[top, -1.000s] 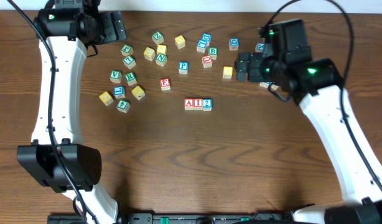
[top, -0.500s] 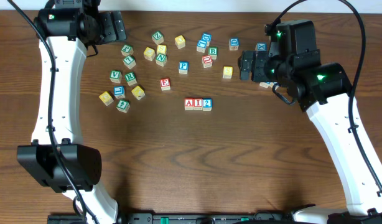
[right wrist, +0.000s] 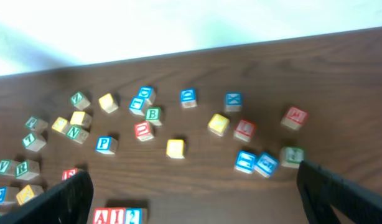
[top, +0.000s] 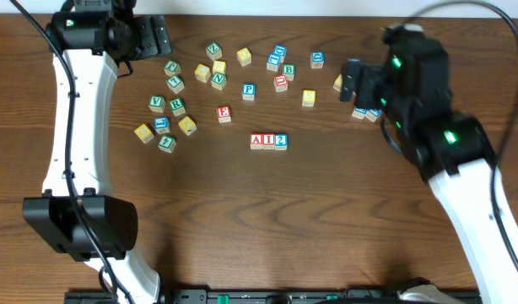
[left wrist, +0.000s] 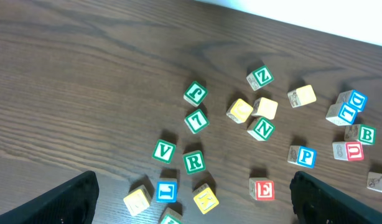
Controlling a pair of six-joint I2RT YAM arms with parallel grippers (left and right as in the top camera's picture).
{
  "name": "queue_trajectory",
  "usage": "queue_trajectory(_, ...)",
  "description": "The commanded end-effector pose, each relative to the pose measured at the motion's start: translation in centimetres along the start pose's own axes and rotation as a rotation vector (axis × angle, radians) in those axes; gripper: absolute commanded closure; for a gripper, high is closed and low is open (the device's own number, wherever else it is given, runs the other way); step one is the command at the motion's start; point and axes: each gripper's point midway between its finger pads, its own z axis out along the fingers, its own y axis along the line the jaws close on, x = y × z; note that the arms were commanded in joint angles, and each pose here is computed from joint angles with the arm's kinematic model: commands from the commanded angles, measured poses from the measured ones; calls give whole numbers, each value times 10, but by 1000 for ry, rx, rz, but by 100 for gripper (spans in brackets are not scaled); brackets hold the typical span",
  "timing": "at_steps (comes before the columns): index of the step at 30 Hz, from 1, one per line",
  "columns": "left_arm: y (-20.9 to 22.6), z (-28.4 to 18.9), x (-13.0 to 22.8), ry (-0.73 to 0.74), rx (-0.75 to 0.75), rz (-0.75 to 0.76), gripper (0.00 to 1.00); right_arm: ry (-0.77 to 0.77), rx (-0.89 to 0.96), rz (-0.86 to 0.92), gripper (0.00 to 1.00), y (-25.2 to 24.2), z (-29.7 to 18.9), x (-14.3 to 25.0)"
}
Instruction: Spell out AI2
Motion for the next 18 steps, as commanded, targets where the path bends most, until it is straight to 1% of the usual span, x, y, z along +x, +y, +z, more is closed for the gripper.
queue_trajectory(1,1,2,-1,-2,-9,3,2,-115,84,54,1,-42,-28,4)
queue_trajectory(4,1,2,-1,-2,-9,3,2,-220,123,164,1,-78,-50,31)
queue_trajectory(7,1,2,-1,-2,-9,3,2,-287,153,203,1,-101,-64,58)
queue_trajectory(13,1,2,-1,-2,-9,3,2,-410,178,234,1,-127,-77,107)
queue_trajectory(18,1,2,-1,-2,-9,3,2,-488,162,240,1,-135,-68,141)
